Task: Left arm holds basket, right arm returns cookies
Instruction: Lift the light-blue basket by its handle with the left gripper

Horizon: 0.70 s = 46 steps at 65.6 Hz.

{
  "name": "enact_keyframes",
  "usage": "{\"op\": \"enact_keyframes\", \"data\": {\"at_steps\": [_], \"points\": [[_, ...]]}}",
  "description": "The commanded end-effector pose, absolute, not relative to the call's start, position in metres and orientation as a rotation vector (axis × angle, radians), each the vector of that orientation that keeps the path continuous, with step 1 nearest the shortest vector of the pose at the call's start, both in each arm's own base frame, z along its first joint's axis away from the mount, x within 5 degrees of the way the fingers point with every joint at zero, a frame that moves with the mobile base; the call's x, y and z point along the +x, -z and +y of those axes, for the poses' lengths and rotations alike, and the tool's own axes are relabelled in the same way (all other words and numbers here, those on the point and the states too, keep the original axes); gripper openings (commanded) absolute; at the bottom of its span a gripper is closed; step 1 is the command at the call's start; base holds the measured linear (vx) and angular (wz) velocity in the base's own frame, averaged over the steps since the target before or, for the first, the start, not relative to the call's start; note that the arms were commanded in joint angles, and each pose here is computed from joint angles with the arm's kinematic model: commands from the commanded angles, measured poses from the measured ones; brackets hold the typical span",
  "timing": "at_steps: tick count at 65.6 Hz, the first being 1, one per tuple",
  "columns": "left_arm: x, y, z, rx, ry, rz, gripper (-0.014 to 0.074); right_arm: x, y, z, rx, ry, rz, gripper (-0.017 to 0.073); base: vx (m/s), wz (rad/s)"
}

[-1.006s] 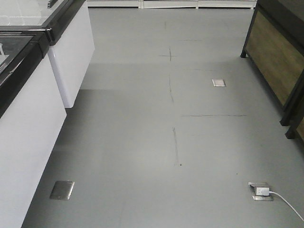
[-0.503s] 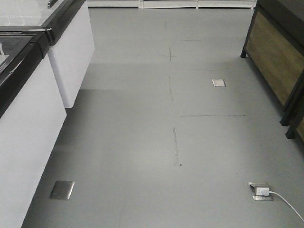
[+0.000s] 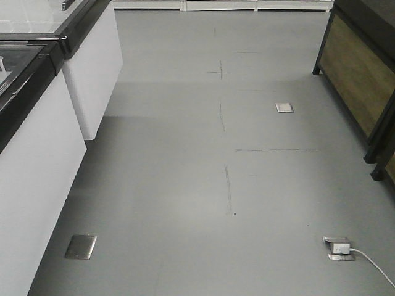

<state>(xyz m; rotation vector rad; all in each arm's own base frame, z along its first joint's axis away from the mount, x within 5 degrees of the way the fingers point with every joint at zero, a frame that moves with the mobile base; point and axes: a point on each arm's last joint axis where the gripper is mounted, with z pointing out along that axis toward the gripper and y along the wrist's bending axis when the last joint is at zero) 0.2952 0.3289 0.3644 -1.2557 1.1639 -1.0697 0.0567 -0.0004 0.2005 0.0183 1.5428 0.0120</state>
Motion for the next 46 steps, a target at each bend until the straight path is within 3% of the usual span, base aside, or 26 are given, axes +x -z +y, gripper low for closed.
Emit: {"op": "enact_keyframes", "data": {"at_steps": [1,13,25,46], "points": [[0.286,-0.446,0.306,-1.016,1.146,1.043,-0.0006,0.056,-0.202,0.000,0.005,-0.010,1.475,-0.0006,0.00,0.00],[0.291,-0.496,0.281,-0.845,1.165,1.047,-0.0006,0.056,-0.202,0.000,0.005,-0.010,1.475,-0.0006,0.00,0.00],[0.317,-0.508,0.241,-0.756,1.290,1.110,-0.0006,0.056,-0.202,0.000,0.005,-0.010,1.475,-0.0006,0.00,0.00],[0.371,-0.508,0.115,-0.413,1.553,1.358,-0.0005,0.056,-0.202,0.000,0.005,-0.010,1.475,-0.0006,0.00,0.00]]}}
